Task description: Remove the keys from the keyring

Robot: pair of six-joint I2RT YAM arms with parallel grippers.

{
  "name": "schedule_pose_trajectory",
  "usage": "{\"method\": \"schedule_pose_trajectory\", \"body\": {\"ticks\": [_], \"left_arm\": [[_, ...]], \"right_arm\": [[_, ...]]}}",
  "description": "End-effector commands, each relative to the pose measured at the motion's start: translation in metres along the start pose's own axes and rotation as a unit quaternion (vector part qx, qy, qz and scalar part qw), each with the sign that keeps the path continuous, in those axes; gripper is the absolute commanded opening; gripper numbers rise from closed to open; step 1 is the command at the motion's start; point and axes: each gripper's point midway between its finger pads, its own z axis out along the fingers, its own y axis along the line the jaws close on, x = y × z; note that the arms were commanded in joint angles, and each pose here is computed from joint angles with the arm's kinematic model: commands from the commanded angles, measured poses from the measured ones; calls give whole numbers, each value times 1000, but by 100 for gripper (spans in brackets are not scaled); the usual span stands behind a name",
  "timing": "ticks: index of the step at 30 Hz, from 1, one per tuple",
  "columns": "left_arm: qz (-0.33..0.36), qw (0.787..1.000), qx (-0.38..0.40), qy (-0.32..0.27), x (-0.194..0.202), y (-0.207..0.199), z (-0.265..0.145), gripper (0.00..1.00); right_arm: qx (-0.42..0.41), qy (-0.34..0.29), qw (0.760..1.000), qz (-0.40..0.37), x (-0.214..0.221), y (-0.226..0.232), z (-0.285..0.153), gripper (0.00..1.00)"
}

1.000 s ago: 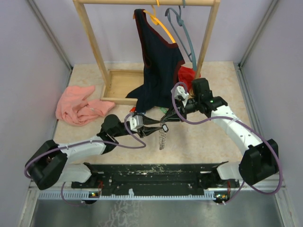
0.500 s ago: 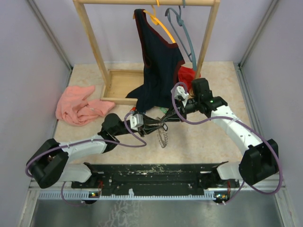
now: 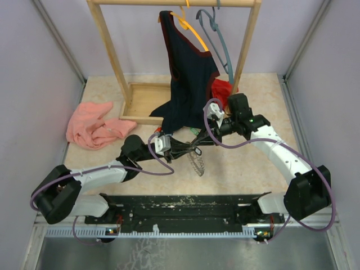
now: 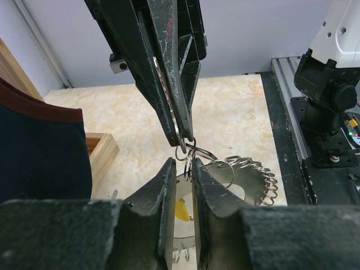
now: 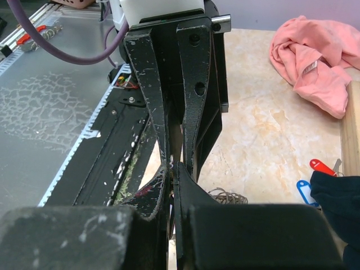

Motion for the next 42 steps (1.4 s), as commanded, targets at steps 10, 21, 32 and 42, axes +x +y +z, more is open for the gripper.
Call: {"method": "schedule_pose_trajectory", "body": {"ticks": [10, 21, 32, 42], "left_arm": [[9, 1000, -7, -2, -5, 4, -1, 22], [7, 1000, -8, 4, 0, 5, -1, 20], [10, 1000, -4, -1, -3, 3, -3, 0], [7, 998, -63, -9, -12, 17, -14, 0]], "right_arm": [[-17, -20, 997, -66, -35, 8, -1, 0], [-17, -20, 997, -68, -36, 9, -1, 0], [-8, -17, 997, -70, -37, 6, -4, 0], [42, 24, 994, -101, -27, -7, -18, 0]]}}
